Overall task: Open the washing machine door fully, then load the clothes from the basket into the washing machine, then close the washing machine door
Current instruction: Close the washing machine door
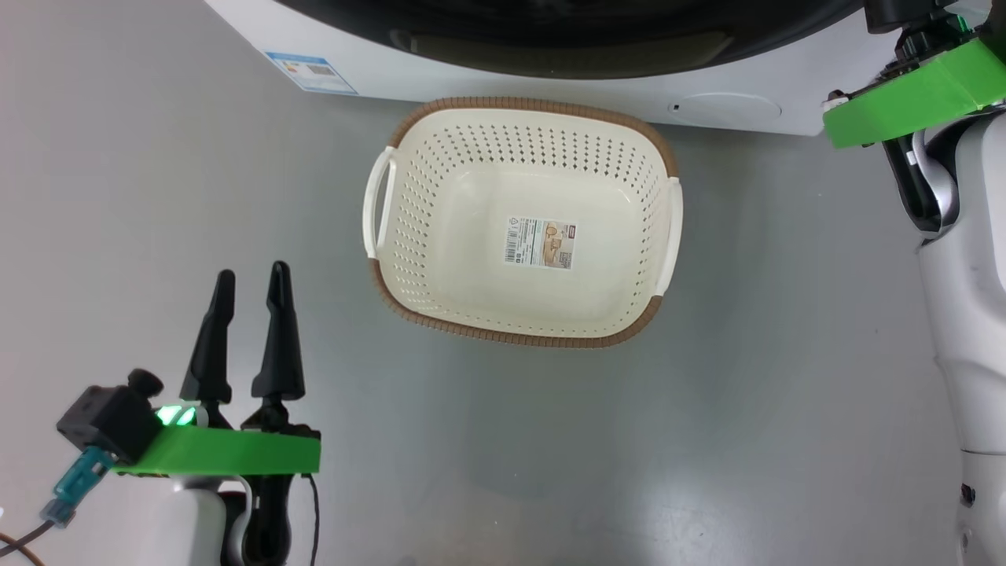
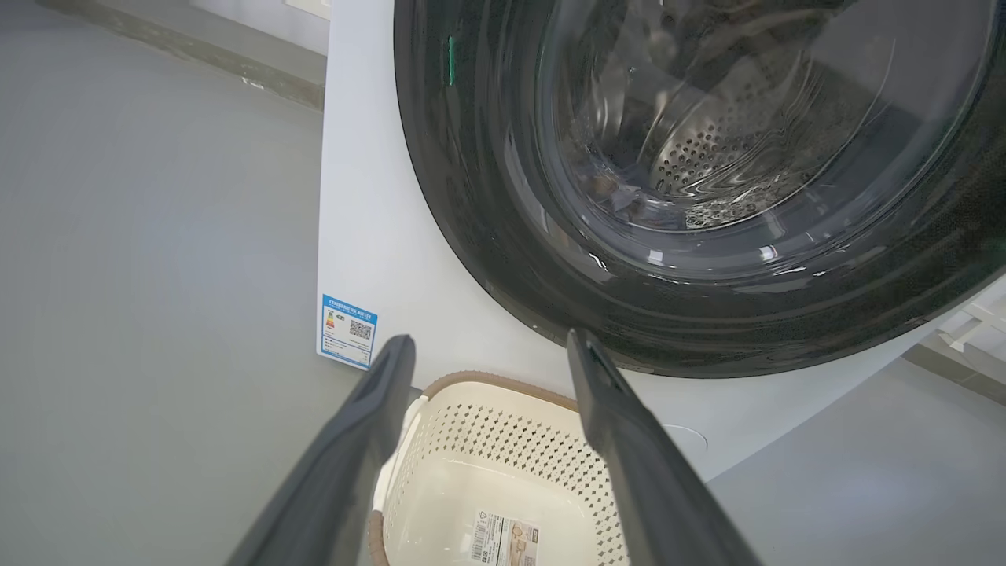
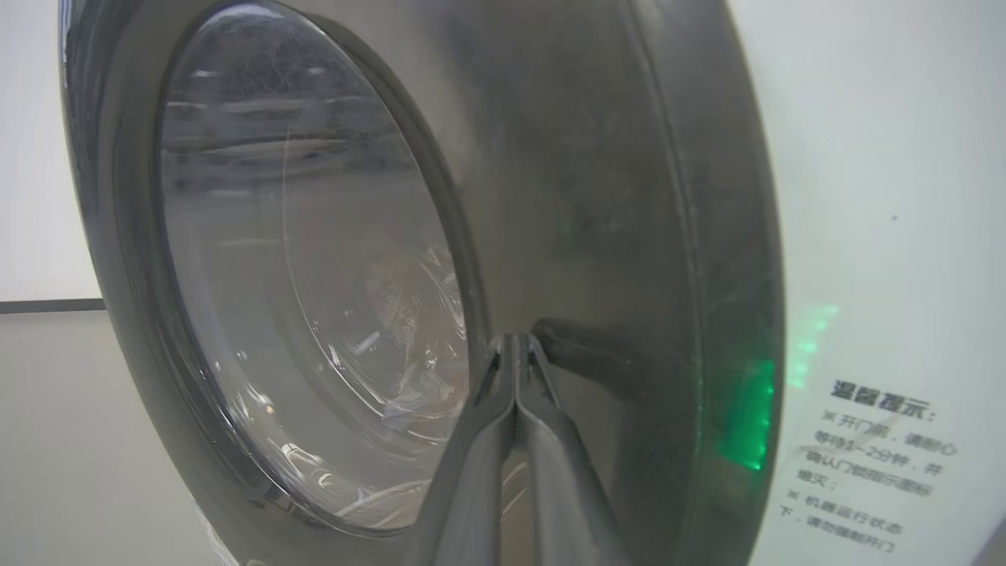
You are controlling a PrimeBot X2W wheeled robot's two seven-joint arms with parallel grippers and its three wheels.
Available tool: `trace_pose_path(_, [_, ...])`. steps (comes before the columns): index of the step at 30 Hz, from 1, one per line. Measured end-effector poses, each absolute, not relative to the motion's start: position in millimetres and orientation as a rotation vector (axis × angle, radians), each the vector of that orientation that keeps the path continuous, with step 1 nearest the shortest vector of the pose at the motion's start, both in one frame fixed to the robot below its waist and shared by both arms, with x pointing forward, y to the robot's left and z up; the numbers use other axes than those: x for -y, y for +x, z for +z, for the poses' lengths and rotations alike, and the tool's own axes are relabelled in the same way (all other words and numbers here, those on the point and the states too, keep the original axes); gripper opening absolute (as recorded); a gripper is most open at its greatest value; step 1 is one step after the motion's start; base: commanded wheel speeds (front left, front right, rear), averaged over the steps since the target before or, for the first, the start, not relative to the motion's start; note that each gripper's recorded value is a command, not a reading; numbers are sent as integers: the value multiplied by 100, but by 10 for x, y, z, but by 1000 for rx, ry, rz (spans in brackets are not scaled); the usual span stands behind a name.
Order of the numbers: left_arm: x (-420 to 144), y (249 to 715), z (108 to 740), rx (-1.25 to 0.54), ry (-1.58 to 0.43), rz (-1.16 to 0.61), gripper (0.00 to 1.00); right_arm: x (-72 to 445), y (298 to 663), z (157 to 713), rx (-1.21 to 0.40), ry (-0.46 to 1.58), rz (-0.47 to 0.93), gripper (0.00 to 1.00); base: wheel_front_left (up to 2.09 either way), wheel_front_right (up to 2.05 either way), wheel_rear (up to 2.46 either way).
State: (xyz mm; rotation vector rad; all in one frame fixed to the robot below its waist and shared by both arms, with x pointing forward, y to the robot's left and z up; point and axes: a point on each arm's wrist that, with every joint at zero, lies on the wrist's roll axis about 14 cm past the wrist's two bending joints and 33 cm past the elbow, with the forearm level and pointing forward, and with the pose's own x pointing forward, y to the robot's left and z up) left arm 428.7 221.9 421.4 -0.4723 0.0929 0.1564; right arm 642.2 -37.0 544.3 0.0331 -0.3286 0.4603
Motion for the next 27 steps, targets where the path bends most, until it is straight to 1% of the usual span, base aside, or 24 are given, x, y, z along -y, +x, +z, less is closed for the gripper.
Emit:
trace_pose_path(7, [-2261,4292,4338,-60,-444,154,100,445,6356,5643,360,48,438,0,0,0,0])
trace_pose_path(11, [-2256,4318,4409,-39,-435,147,100,504,6197,5719,376,66,430,0,0,0,0])
trace_pose_path(12, [-2253,4323,4428,-34,-434,144,100,513,6140,5707,372,72,430,2,0,0,0])
trace_pose_path(13, [-2238,4328,4441,-31,-435,139,100,527,6079,5687,365,74,429,22,0,0,0])
trace_pose_path(14, [-2231,4328,4442,-31,-439,138,100,546,6018,5675,360,83,425,31,0,0,0])
trace_pose_path(16, [-2237,4316,4442,-33,-437,142,100,595,5894,5661,352,90,414,41,0,0,0])
trace_pose_path(18, [-2245,4305,4437,-35,-441,147,100,651,5765,5654,344,93,403,49,0,0,0])
trace_pose_path(20, [-2245,4277,4427,-41,-445,151,100,713,5631,5631,329,93,390,73,0,0,0])
trace_pose_path(21, [-2241,4249,4412,-47,-448,153,100,743,5558,5617,321,93,383,89,0,0,0])
trace_pose_path(22, [-2239,4219,4396,-53,-451,156,100,774,5489,5606,313,93,376,100,0,0,0])
trace_pose_path(27, [-2202,4073,4369,-74,-440,153,100,893,5126,5567,276,84,353,100,0,0,0])
